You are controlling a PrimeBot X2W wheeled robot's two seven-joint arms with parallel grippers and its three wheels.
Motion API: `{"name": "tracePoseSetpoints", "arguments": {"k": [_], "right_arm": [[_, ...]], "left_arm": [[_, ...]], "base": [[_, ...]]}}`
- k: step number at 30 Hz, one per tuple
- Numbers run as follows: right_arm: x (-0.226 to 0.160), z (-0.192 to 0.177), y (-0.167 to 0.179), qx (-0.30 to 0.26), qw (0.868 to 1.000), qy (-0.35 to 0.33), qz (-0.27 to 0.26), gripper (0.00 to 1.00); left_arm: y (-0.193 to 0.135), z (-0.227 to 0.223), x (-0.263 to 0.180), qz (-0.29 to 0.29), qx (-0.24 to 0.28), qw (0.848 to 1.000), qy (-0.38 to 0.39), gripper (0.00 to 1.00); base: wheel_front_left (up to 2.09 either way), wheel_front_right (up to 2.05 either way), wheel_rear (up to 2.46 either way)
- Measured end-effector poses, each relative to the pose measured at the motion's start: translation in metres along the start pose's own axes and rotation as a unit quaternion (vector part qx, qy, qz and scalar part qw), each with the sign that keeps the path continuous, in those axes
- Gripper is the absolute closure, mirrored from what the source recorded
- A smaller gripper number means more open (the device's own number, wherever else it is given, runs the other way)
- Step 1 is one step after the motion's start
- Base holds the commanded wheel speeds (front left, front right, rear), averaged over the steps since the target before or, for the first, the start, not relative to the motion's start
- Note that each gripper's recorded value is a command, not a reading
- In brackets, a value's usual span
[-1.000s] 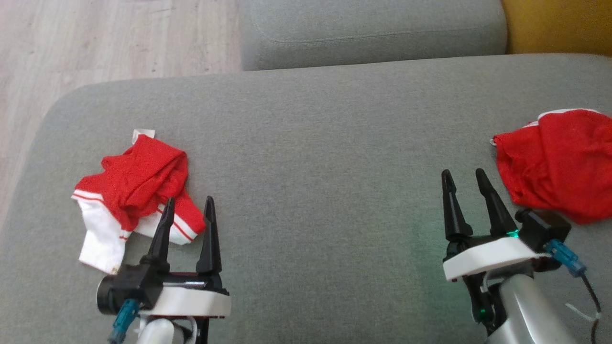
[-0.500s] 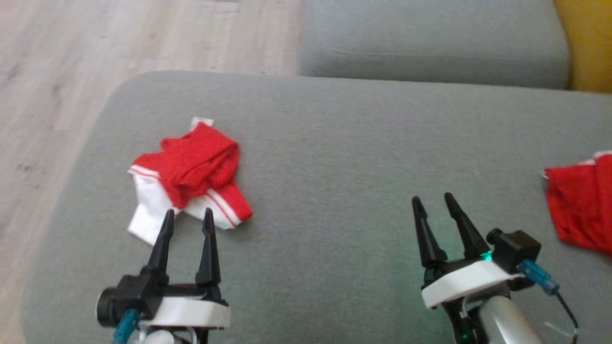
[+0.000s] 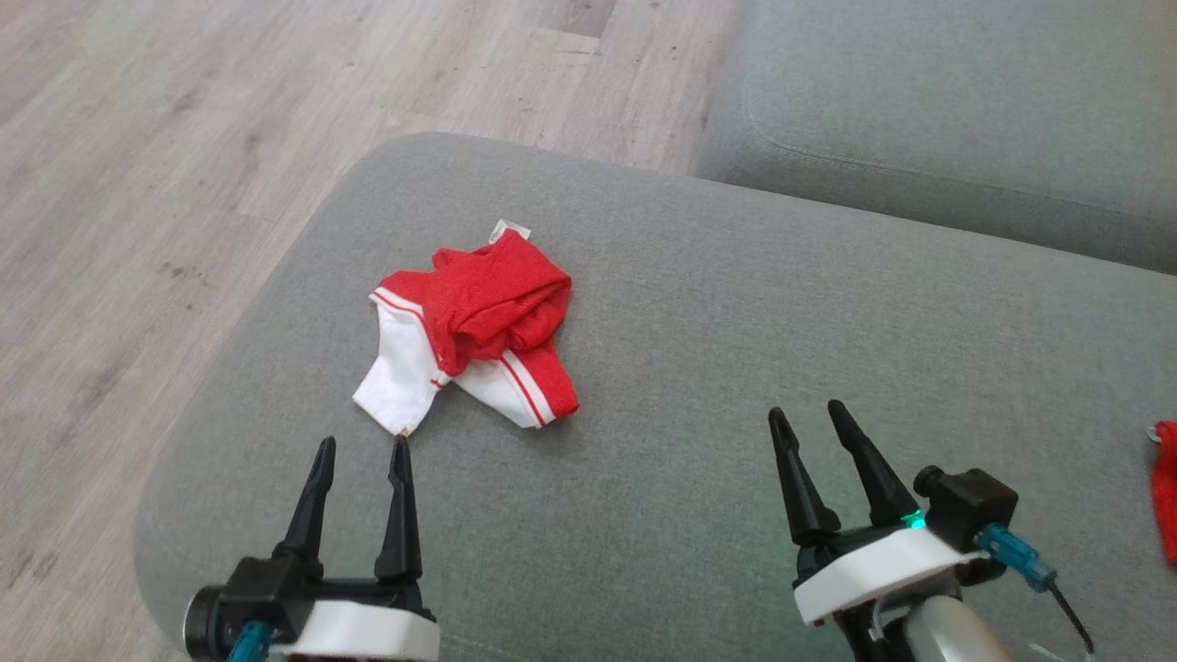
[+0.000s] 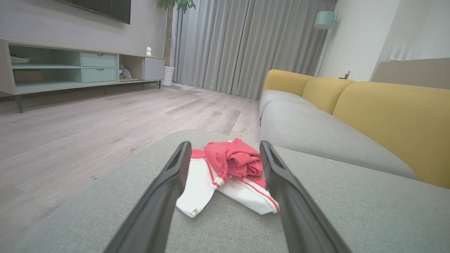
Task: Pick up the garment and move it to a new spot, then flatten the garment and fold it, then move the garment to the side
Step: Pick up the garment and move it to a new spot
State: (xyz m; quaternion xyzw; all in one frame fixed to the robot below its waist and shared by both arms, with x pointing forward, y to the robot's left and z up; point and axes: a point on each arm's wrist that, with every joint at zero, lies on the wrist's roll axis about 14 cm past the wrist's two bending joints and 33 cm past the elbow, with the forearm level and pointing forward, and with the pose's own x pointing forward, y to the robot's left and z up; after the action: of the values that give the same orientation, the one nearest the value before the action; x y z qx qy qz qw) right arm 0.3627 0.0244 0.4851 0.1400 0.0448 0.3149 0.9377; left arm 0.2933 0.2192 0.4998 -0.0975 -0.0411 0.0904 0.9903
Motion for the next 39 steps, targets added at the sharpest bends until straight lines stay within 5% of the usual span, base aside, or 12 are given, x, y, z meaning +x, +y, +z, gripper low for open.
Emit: {"name": "tracePoseSetpoints", "arguments": {"k": [10,17,25,37,38,39], "right_arm": [[0.002,-0.012,-0.008,0.015,1.0,0.014,-0.009,0.0],[0.007,-0.014,-0.036,0.015,0.999,0.013,-0.039,0.0],[0.012,-0.022,-0.073,0.022,0.996,0.017,-0.08,0.0],[0.011,-0.028,-0.117,0.03,0.991,0.016,-0.13,0.0],[0.01,-0.028,-0.119,0.03,0.99,0.015,-0.133,0.0],[0.008,-0.028,-0.121,0.03,0.99,0.015,-0.137,0.0]], "left_arm": [[0.0,-0.024,0.004,-0.012,0.018,0.999,0.042,0.0],[-0.017,-0.041,0.064,-0.08,0.078,0.987,0.111,0.0],[-0.031,-0.074,0.141,-0.144,0.179,0.947,0.223,0.0],[-0.03,-0.131,0.182,-0.168,0.214,0.898,0.347,0.0],[-0.028,-0.134,0.183,-0.166,0.212,0.896,0.352,0.15],[-0.027,-0.136,0.185,-0.164,0.212,0.896,0.354,0.6]], "base": [[0.0,0.0,0.0],[0.0,0.0,0.0],[0.0,0.0,0.0],[0.0,0.0,0.0],[0.0,0.0,0.0],[0.0,0.0,0.0]]}}
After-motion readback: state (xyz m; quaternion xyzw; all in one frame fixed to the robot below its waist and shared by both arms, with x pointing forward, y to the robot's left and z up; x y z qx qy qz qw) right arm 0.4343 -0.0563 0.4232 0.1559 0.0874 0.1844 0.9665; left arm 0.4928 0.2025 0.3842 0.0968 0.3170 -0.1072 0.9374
